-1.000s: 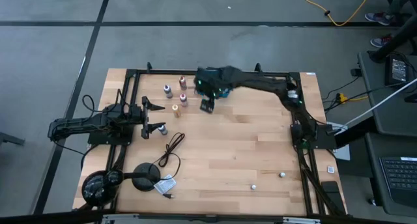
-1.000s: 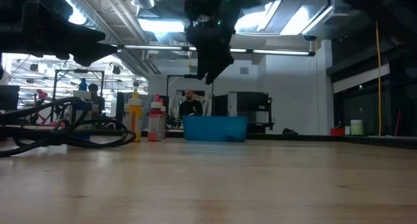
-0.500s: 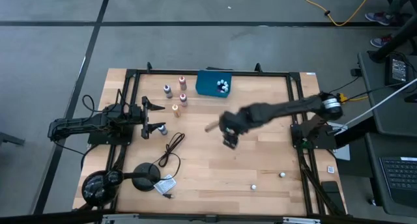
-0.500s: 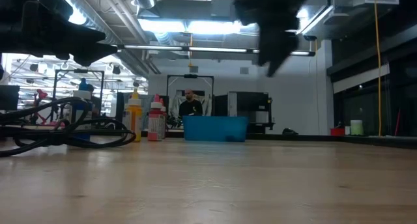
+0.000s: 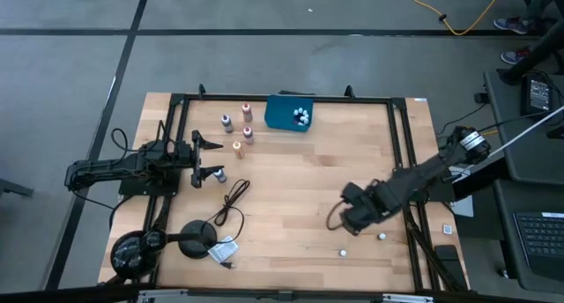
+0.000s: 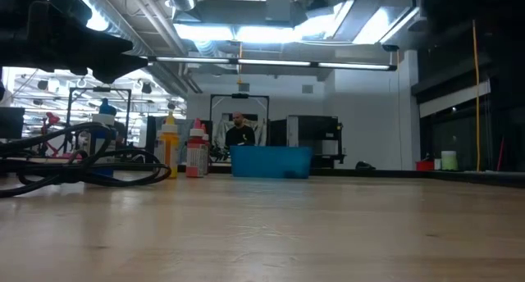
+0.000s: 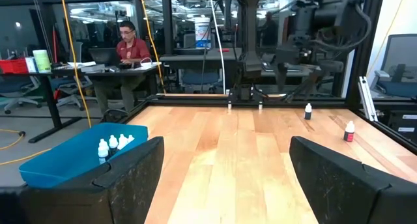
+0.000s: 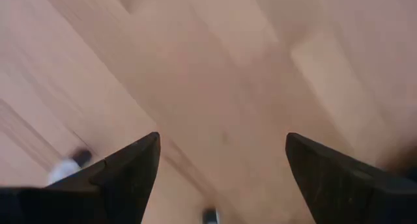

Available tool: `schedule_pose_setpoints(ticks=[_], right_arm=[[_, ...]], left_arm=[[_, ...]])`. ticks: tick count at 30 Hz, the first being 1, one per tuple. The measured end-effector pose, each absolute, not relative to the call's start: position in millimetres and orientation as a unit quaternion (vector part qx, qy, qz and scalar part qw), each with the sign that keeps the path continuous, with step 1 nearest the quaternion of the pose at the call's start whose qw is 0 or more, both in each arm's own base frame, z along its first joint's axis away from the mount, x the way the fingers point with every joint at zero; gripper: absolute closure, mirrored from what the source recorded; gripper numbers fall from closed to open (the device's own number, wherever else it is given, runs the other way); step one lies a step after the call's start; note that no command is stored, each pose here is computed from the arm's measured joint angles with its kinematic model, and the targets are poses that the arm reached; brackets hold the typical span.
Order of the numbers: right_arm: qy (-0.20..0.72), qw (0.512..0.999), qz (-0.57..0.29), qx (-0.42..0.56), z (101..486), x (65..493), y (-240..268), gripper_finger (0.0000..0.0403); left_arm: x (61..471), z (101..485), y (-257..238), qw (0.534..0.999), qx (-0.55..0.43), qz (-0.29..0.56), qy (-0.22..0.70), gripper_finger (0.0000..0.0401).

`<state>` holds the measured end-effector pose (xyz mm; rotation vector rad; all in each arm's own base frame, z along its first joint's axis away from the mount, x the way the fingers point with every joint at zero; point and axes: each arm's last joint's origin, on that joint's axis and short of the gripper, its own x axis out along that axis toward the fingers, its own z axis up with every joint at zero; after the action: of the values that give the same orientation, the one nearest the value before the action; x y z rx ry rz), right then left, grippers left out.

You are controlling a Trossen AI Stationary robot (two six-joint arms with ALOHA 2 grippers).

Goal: Pick & Place food coloring
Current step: Put the small black food coloring bottle into the blue container

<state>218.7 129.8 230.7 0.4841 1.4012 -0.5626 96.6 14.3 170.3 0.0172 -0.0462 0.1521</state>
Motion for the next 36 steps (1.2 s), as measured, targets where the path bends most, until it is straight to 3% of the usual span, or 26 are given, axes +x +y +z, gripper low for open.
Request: schedule_pose_setpoints(ticks=[12,21,36], right_arm=[[0.635,0.655,-0.291,0.289,201,160,168,0.0072],[0.617,0.64,-0.314,0.332,184,140,181,0.0072],[0.621,0.637,-0.332,0.314,160,131,195,0.0073]], left_arm=[[97,170,14,0.997,0.008,0.076,-0.023,0.0072],[97,170,14,0.997,0.008,0.076,-0.023,0.0072],[97,170,14,0.997,0.009,0.076,-0.023,0.0074]])
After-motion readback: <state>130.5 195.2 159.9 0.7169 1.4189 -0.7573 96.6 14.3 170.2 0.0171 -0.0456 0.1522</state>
